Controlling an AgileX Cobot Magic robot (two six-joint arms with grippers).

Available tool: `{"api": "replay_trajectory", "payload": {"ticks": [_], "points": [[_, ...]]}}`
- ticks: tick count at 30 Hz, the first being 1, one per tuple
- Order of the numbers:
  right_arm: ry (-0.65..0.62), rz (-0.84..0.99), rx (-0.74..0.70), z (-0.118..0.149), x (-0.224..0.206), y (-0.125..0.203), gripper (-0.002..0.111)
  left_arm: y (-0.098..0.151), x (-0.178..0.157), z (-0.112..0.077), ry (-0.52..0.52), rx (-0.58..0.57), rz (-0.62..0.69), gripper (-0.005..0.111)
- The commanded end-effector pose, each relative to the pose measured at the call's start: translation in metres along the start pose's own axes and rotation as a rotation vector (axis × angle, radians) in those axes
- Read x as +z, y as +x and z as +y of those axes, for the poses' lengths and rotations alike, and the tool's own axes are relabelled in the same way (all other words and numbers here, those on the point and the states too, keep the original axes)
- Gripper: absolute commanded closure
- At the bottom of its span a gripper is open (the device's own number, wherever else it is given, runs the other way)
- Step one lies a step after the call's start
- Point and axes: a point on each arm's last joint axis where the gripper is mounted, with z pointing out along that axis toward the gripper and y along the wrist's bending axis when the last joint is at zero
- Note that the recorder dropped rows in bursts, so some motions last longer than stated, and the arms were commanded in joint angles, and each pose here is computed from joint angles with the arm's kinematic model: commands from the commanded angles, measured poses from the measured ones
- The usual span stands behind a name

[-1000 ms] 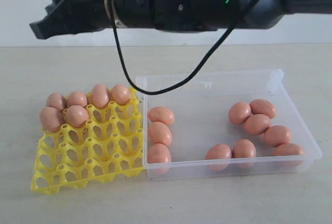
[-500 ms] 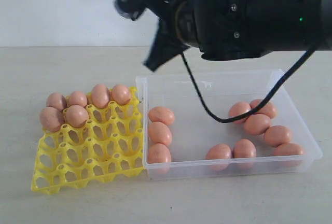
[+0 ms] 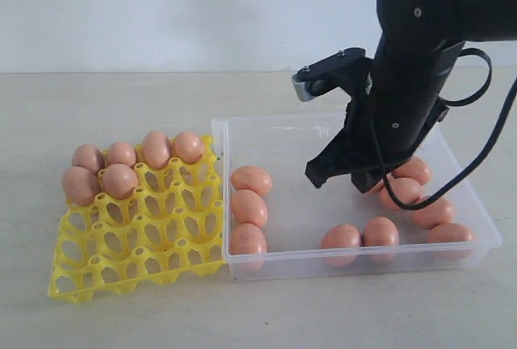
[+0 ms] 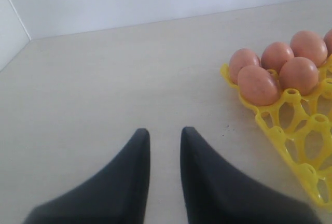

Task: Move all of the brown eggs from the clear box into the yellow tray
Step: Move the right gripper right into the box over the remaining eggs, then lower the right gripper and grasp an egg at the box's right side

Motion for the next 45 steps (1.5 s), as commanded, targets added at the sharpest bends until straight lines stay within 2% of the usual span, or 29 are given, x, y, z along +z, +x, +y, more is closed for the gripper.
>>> {"api": "replay_trajectory", "payload": {"ticks": [1,3,7,10,13,17,25,31,35,39,45], "points": [[0.064,0.011,-0.047,-0.019,0.002,0.002,0.105,0.0,0.0,-0.001,0.007,-0.002,-0.006,0.085],[0.06,0.084,-0.071,-0.019,0.005,0.007,0.095,0.0,0.0,-0.001,0.007,-0.002,-0.006,0.085],[0.054,0.22,-0.188,-0.019,0.015,0.015,0.063,0.0,0.0,-0.001,0.007,-0.002,-0.006,0.085],[0.086,0.239,-0.289,-0.023,0.018,0.015,0.051,0.0,0.0,-0.001,0.007,-0.002,-0.006,0.085],[0.119,0.248,-0.37,-0.027,0.017,0.015,0.05,0.0,0.0,-0.001,0.007,-0.002,-0.006,0.085],[0.157,0.244,-0.402,-0.031,0.017,0.013,0.05,0.0,0.0,-0.001,0.007,-0.002,-0.006,0.085],[0.17,0.097,-0.603,-0.03,0.019,-0.001,0.05,0.0,0.0,-0.001,0.007,-0.002,-0.006,0.085],[0.165,0.103,-0.951,-0.03,0.019,-0.004,0.05,0.0,0.0,-0.001,0.007,-0.002,-0.006,0.085],[0.127,0.11,-0.966,-0.028,0.024,-0.003,0.05,0.0,0.0,-0.001,0.007,-0.002,-0.006,0.085],[0.068,0.143,-1.059,-0.025,0.042,-0.003,0.05,0.0,0.0,-0.001,0.007,-0.002,-0.006,0.085],[0.053,0.19,-1.089,-0.025,0.059,-0.002,0.05,0.0,0.0,-0.001,0.007,-0.002,-0.006,0.085]]}}
